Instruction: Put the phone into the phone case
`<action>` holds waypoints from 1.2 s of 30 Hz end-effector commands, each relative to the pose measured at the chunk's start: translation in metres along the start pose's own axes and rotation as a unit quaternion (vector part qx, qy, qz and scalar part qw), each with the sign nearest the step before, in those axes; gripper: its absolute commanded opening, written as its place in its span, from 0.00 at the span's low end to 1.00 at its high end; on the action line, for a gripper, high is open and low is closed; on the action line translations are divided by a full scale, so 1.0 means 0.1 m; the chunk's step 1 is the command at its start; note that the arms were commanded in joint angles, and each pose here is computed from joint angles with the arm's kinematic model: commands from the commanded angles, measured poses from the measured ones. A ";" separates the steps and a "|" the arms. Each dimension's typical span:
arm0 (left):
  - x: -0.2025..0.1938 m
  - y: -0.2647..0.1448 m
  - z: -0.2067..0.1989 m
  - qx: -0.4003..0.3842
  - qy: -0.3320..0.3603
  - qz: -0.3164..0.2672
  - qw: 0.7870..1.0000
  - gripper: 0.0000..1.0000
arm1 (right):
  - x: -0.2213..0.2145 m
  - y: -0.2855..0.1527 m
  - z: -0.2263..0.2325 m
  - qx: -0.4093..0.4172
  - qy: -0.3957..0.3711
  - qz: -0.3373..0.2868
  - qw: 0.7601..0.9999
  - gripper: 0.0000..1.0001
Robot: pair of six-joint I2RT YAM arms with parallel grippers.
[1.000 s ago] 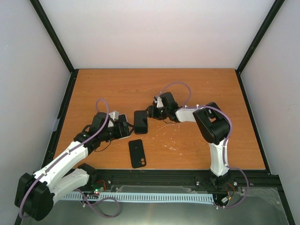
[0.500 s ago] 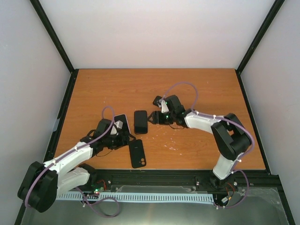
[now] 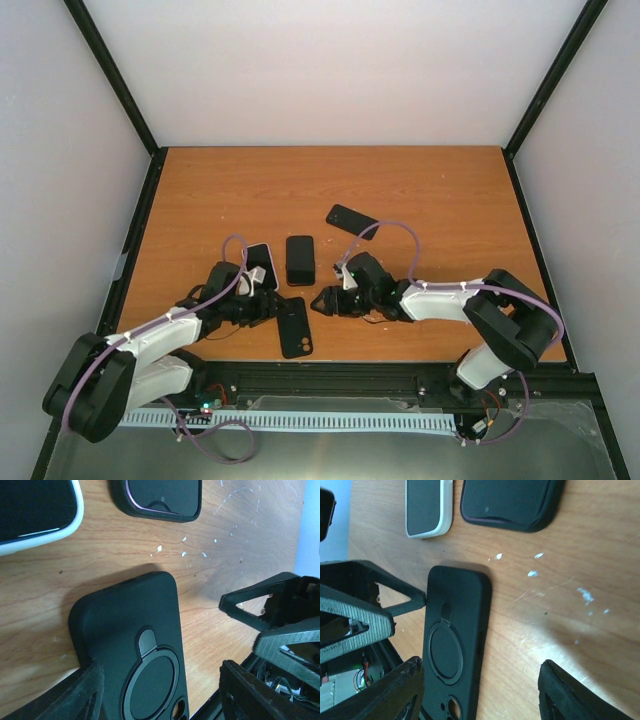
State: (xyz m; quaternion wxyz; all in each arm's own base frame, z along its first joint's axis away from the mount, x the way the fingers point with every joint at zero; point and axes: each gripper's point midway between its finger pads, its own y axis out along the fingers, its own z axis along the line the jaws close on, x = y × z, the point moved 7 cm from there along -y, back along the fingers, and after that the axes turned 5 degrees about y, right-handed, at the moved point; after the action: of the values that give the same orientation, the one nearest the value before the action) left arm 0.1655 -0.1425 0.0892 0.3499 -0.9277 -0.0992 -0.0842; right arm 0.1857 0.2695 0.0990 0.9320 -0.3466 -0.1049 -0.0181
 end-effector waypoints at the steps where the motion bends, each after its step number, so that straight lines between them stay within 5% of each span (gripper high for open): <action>1: -0.03 0.03 0.02 -0.011 0.000 0.006 1.000 0.65 | -0.06 0.06 0.02 0.015 0.009 -0.018 1.000 0.61; 24: -0.14 0.04 0.10 -0.016 -0.021 0.010 1.000 0.76 | -0.23 0.47 0.14 0.034 0.022 -0.001 0.999 0.61; 36: -0.06 -0.05 -0.28 -0.151 -0.011 0.009 0.988 0.61 | -0.11 0.27 0.55 0.137 -0.020 -0.032 0.990 0.61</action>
State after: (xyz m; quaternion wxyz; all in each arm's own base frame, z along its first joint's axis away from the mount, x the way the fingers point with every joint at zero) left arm 0.1529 -0.1445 0.0804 0.2966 -0.9488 -0.0966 -0.0489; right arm 0.1688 0.3110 0.0830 0.9509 -0.2959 -0.0870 -0.0259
